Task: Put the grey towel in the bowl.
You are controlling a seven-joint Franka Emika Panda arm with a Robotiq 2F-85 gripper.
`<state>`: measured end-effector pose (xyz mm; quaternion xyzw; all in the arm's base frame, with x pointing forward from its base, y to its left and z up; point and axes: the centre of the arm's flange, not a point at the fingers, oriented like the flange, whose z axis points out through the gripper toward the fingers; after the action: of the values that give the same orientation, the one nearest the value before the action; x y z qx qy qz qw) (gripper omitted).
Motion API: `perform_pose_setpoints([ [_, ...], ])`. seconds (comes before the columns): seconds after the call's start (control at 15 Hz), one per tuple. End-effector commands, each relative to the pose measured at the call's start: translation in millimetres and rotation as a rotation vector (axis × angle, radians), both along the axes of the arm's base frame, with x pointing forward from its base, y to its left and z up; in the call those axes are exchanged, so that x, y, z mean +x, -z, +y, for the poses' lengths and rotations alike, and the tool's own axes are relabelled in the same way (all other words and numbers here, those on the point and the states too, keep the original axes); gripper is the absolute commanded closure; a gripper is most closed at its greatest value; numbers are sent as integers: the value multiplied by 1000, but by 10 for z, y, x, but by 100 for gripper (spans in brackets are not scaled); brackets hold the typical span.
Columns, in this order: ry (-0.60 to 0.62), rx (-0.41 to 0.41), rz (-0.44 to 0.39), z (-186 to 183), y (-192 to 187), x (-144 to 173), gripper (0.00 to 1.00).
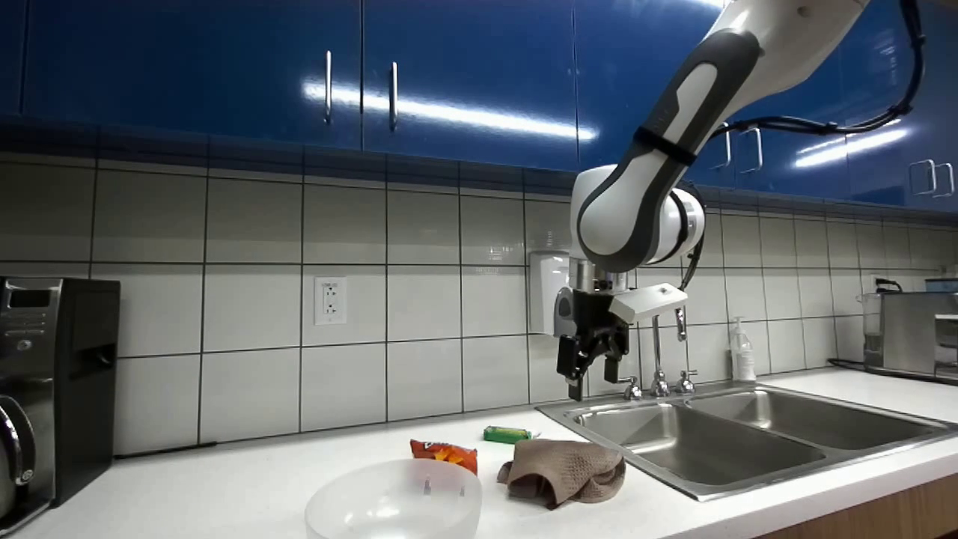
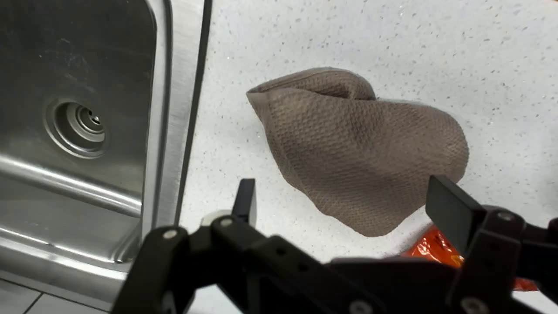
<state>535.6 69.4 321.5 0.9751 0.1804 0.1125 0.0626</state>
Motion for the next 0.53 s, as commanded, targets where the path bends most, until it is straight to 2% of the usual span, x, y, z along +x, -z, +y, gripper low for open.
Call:
perform_pose_setpoints([
  [0.0, -107, -11, 52, 6, 54, 488, 0],
  [0.47, -297, 15, 222, -77, 403, 919, 0],
])
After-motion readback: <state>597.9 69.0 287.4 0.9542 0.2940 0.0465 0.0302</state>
